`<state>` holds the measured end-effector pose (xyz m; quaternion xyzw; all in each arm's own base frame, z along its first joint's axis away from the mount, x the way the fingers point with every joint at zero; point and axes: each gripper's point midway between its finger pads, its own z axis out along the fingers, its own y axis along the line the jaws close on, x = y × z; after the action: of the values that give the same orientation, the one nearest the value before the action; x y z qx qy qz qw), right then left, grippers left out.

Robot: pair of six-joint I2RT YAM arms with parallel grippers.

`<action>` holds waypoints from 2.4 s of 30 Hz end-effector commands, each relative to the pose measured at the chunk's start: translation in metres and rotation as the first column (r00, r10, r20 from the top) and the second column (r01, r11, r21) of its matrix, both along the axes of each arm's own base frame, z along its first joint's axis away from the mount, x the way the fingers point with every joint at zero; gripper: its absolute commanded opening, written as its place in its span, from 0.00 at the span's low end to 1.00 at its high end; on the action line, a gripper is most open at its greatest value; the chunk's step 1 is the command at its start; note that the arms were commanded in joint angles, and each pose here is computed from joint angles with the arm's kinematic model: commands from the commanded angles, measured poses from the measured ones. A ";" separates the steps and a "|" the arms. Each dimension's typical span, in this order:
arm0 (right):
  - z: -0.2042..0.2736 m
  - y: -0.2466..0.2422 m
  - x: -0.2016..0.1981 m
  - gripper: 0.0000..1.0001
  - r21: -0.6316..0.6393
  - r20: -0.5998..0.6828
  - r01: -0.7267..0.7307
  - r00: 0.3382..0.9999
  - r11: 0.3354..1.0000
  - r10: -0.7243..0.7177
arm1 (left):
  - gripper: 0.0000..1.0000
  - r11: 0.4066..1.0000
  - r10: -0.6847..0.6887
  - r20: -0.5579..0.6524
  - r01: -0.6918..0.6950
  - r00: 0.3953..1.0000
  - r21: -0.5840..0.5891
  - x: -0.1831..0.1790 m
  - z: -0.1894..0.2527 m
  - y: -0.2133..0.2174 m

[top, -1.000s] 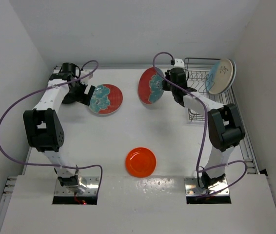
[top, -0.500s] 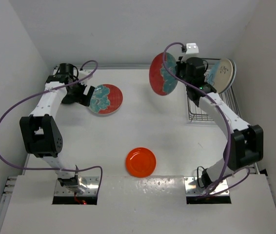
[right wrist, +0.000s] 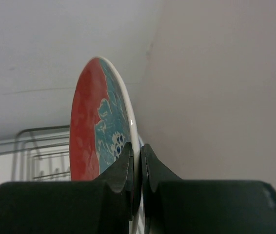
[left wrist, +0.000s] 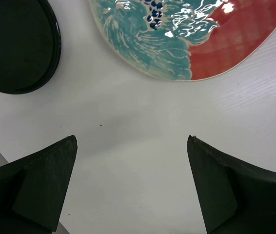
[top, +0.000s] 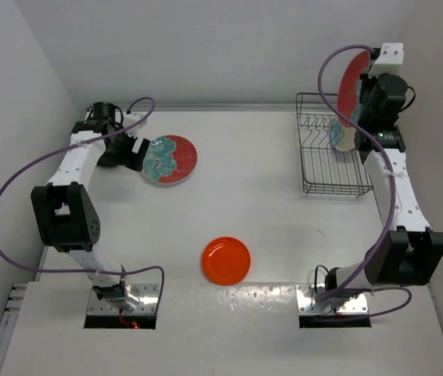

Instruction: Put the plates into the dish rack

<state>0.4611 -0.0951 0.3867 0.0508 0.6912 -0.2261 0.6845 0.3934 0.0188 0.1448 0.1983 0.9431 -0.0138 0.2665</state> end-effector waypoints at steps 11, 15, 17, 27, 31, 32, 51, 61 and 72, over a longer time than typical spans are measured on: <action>0.043 -0.060 0.054 0.00 -0.054 0.179 0.079 0.981 0.995 -0.068 | 1.00 0.998 0.049 -0.068 -0.046 0.996 0.042 -0.003 -0.020 0.019; 0.016 -0.063 0.064 0.00 -0.035 0.154 0.074 0.986 0.997 -0.068 | 1.00 0.998 0.053 -0.069 -0.050 0.996 0.050 -0.003 -0.020 0.020; -0.003 -0.062 0.072 0.00 -0.029 0.122 0.055 0.991 0.998 -0.052 | 1.00 0.997 0.058 -0.060 -0.054 0.997 0.058 -0.001 -0.017 0.022; -0.028 -0.070 0.097 0.00 -0.093 0.065 0.080 0.995 0.992 -0.074 | 1.00 0.995 0.071 -0.087 -0.064 0.994 0.082 0.000 -0.022 0.027; -0.024 -0.065 0.097 0.00 -0.101 0.073 0.077 0.995 0.992 -0.070 | 1.00 0.994 0.088 -0.090 -0.082 0.992 0.074 0.002 -0.021 0.026; -0.025 -0.065 0.098 0.00 -0.098 0.074 0.074 0.995 0.992 -0.066 | 1.00 0.994 0.088 -0.100 -0.081 0.991 0.074 0.002 -0.025 0.026; -0.108 -0.039 0.106 0.01 -0.014 -0.097 -0.030 0.995 0.999 0.028 | 1.00 0.999 0.043 -0.217 -0.047 0.975 -0.014 0.001 -0.070 0.007; -0.099 -0.066 0.075 0.00 -0.140 -0.057 0.240 0.967 0.961 -0.250 | 1.00 0.998 0.051 -0.209 -0.056 0.977 -0.017 0.004 -0.067 0.007; -0.110 -0.036 0.082 0.00 -0.105 -0.063 0.116 0.990 0.988 -0.123 | 1.00 0.999 0.039 -0.198 -0.044 0.979 -0.022 0.004 -0.063 0.006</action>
<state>0.5473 -0.1299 0.2224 0.0238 0.7421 -0.3189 0.5892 0.3860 0.0272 0.0600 0.1686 0.9748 -0.0382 0.1408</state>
